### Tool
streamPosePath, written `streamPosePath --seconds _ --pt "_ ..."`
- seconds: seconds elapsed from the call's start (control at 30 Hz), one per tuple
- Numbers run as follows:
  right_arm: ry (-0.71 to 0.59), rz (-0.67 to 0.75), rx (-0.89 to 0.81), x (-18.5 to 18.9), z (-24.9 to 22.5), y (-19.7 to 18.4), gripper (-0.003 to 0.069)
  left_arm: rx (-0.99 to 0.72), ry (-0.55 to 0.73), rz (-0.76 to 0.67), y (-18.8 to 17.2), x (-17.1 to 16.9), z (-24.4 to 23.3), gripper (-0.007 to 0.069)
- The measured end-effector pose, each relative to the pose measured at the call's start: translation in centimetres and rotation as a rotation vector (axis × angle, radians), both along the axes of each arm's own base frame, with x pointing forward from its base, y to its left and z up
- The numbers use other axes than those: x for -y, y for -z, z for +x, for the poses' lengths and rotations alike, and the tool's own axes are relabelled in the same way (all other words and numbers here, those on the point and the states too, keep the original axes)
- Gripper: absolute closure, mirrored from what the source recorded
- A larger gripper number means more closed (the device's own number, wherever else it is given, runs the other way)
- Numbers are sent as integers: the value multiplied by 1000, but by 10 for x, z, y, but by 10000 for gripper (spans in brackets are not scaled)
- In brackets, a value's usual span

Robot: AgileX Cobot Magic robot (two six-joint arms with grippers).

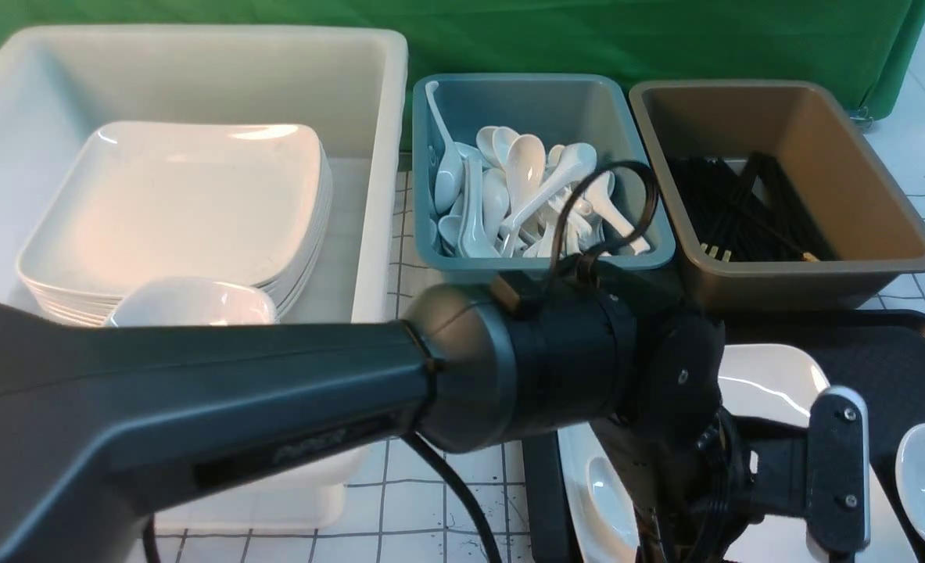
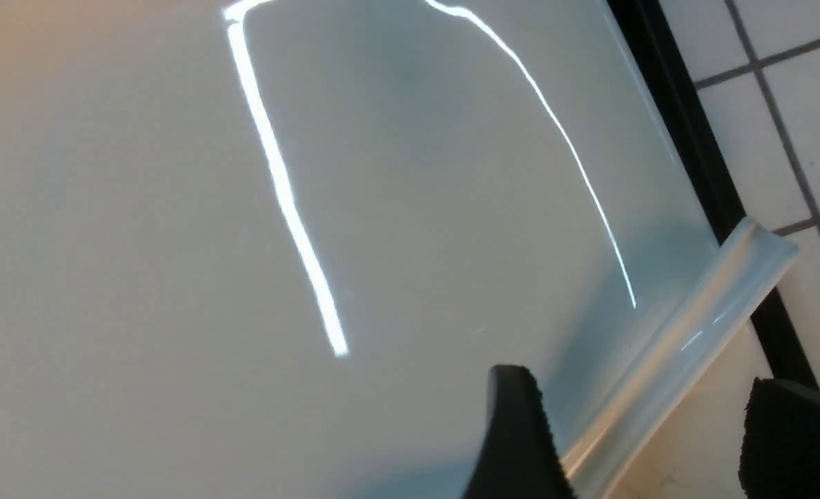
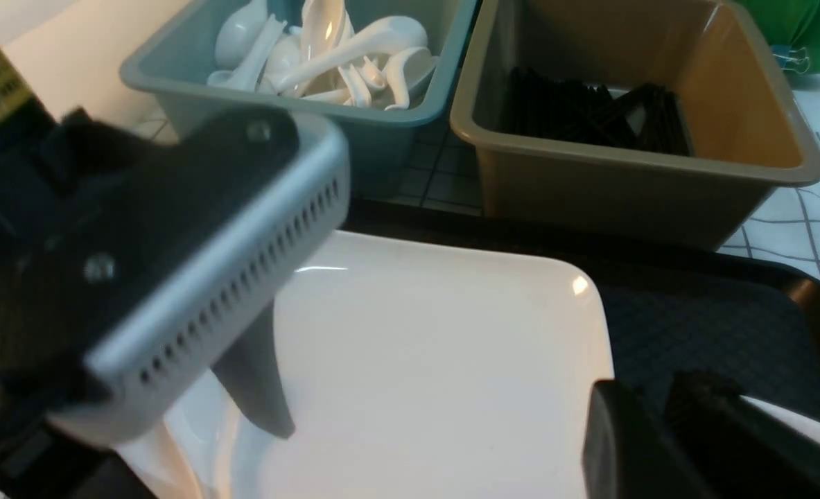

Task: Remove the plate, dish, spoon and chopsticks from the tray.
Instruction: Use the left arm to grab a soup spoon from the plate

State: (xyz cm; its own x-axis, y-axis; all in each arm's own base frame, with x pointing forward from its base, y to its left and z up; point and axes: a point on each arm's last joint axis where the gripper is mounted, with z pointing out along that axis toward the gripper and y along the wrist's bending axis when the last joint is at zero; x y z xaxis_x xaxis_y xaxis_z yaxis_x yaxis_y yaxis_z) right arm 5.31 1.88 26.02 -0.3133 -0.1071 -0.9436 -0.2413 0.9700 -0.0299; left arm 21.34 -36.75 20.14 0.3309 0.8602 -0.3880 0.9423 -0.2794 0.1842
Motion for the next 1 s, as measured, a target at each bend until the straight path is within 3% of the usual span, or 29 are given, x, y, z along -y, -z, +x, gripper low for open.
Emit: streamPosePath --seconds 0.3,0.7,0.77,0.93,1.0 --pt "0 0 0 0 0 0 491 38 68 107 33 2 4 295" --pt "0 0 -1 0 0 0 482 93 48 72 42 9 12 326" --pt "0 0 -1 0 0 0 482 78 10 70 42 9 12 362" --pt "0 0 -1 0 0 0 481 -11 -224 45 37 8 13 552" --pt "0 0 -1 0 0 0 479 -29 -288 21 29 7 12 594"
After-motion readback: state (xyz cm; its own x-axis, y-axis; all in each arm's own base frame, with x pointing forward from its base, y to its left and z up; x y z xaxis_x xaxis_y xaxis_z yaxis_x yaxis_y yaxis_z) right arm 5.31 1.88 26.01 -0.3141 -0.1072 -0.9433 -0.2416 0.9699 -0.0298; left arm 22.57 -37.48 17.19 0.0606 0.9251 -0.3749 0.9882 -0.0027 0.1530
